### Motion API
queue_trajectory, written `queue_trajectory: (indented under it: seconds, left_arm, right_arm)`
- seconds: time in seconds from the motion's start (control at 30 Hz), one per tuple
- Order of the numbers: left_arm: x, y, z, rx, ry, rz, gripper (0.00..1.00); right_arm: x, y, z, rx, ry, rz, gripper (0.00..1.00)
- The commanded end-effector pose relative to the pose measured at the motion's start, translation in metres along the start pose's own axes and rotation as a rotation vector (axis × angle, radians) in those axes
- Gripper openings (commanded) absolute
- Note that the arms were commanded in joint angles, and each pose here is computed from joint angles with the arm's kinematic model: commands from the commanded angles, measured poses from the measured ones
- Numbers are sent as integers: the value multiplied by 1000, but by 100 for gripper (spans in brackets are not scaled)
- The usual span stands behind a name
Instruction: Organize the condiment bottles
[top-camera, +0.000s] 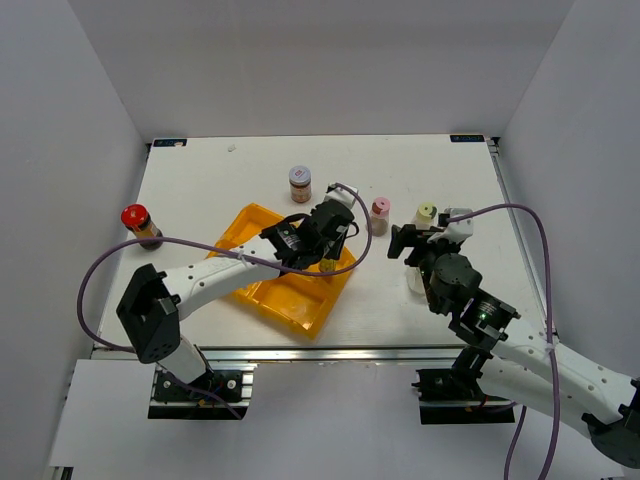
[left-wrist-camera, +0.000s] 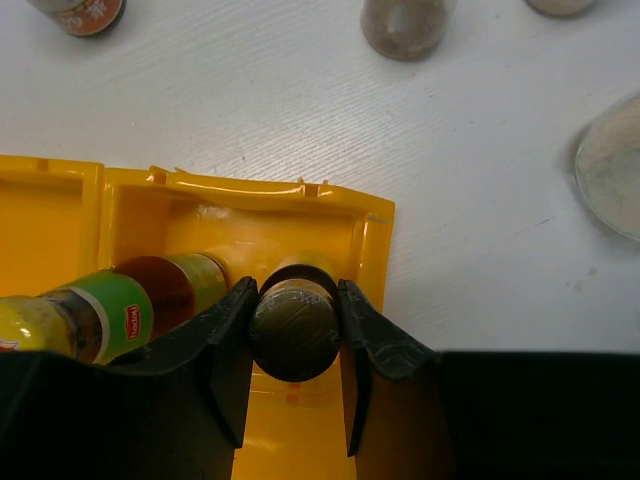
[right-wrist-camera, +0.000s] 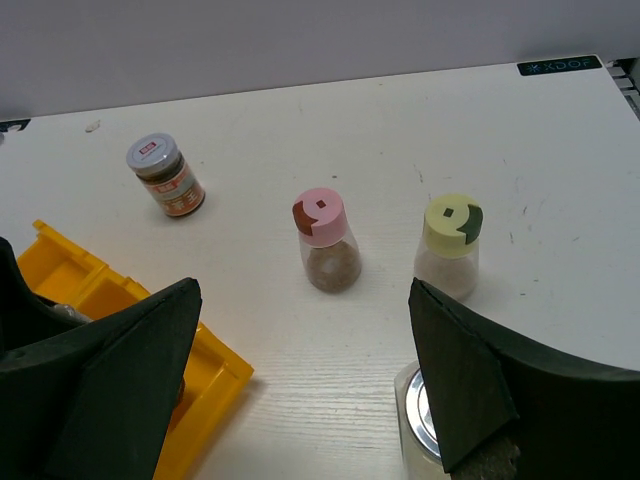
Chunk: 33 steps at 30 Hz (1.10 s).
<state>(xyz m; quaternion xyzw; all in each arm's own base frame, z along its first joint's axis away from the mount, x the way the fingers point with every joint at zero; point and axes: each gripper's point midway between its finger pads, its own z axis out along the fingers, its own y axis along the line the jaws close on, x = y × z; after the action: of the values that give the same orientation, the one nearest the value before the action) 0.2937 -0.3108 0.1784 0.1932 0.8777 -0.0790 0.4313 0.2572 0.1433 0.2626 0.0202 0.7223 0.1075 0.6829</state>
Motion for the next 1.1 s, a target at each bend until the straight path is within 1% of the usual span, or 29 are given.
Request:
queue_trajectory:
  seconds: [0.0,0.17,0.2,0.27,0.3,0.37,0.4,0.5,0.53,0.6,0.67,0.77,0.97,1.0,1.07]
  left_arm:
    - [-17,6,4,-18,-62,-85,0]
    - [0,11,15,-29,-29,-113,0]
    - [1,10,15,-24,-27,-114,1]
    - [5,11,16,-25,-20,-114,7]
    - [6,10,16,-24,-20,-116,13]
    - [8,11,15,-25,-20,-120,20]
    - [9,12,15,-24,-18,-121,28]
    - [12,10,15,-11,-10,-126,39]
    - [14,9,15,-6,-5,-126,47]
    - [16,10,15,-10,1,-126,51]
    - [16,12,15,-23,0,-132,59]
    - [15,13,13,-27,0,-134,66]
    - [-3,17,-1,-29,-46,-145,81]
    - [-8,16,-3,-25,-56,-145,90]
    - [-21,16,-10,-11,-88,-149,98]
  right_arm:
    - [-4,-7,2,47,-18,24,89]
    - [0,-8,4,58,-6,12,89]
    - [1,-9,5,62,-5,9,89]
    - [3,-9,6,66,1,4,89]
    - [4,-9,6,65,4,1,89]
    - [5,-9,7,69,7,-1,89]
    - [7,-10,8,73,11,-6,89]
    - [9,-10,10,81,18,-10,90]
    - [9,-10,10,82,20,-9,90]
    - [12,-11,11,88,36,-19,89]
    - [12,-12,11,96,42,-16,89]
    - [13,-12,12,97,52,-21,89]
    - [15,-10,13,92,74,-28,89]
    - [13,-9,13,86,75,-27,89]
    - [13,-7,15,87,84,-35,89]
